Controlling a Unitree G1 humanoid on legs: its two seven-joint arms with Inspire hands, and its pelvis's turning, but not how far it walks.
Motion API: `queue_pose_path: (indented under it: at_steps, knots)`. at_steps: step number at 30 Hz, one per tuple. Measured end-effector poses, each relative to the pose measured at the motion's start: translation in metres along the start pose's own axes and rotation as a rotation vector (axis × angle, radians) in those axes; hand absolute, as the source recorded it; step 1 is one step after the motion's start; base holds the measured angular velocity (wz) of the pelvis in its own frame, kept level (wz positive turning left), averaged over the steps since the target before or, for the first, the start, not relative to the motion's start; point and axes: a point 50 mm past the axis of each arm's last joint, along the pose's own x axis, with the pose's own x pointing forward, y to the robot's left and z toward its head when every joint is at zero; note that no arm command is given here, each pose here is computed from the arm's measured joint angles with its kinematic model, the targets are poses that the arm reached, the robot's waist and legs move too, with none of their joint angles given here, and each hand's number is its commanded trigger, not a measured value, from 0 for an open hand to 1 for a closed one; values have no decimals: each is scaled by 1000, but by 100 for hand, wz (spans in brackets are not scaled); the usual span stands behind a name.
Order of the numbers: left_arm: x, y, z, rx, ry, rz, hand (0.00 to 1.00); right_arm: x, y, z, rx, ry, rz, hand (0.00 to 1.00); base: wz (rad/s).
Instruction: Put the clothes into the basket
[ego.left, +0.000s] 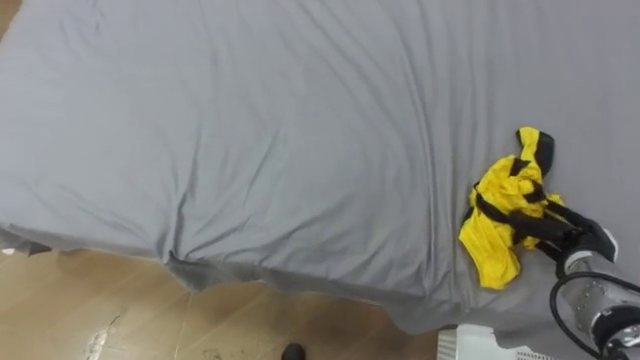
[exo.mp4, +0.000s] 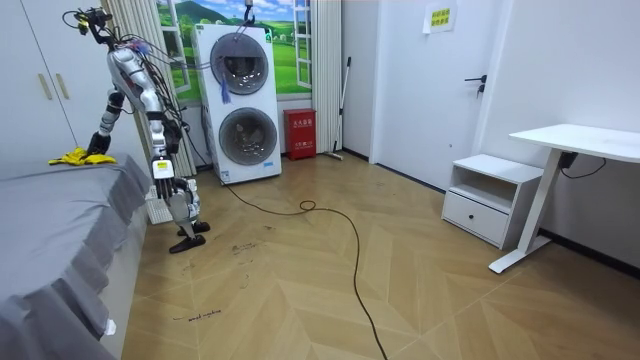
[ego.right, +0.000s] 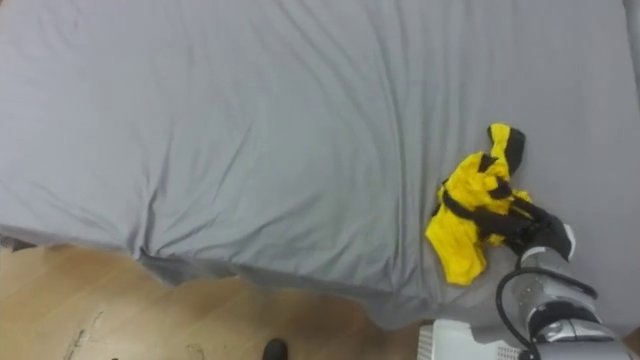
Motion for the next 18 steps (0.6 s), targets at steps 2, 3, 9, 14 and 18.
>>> queue_pose_path:
  at_steps: [2, 3, 9, 14, 18]
  knots:
    - [0, 0, 1, 1, -1, -4, 0, 0, 0, -1, -1, 2, 1, 100, 2]
    - [1, 0, 0, 1, 5, -6, 0, 0, -2, -3, 3, 13, -1, 100, 3]
    - [1, -1, 2, -4, 14, -15, 0, 0, -7, -5, 15, 38, 17, 100, 2]
    - [1, -1, 2, -6, 12, -18, 0, -1, -11, -11, 70, 63, 24, 100, 1]
    - [2, 0, 4, -12, 1, -13, 0, -1, -11, -14, 158, 79, 26, 100, 1]
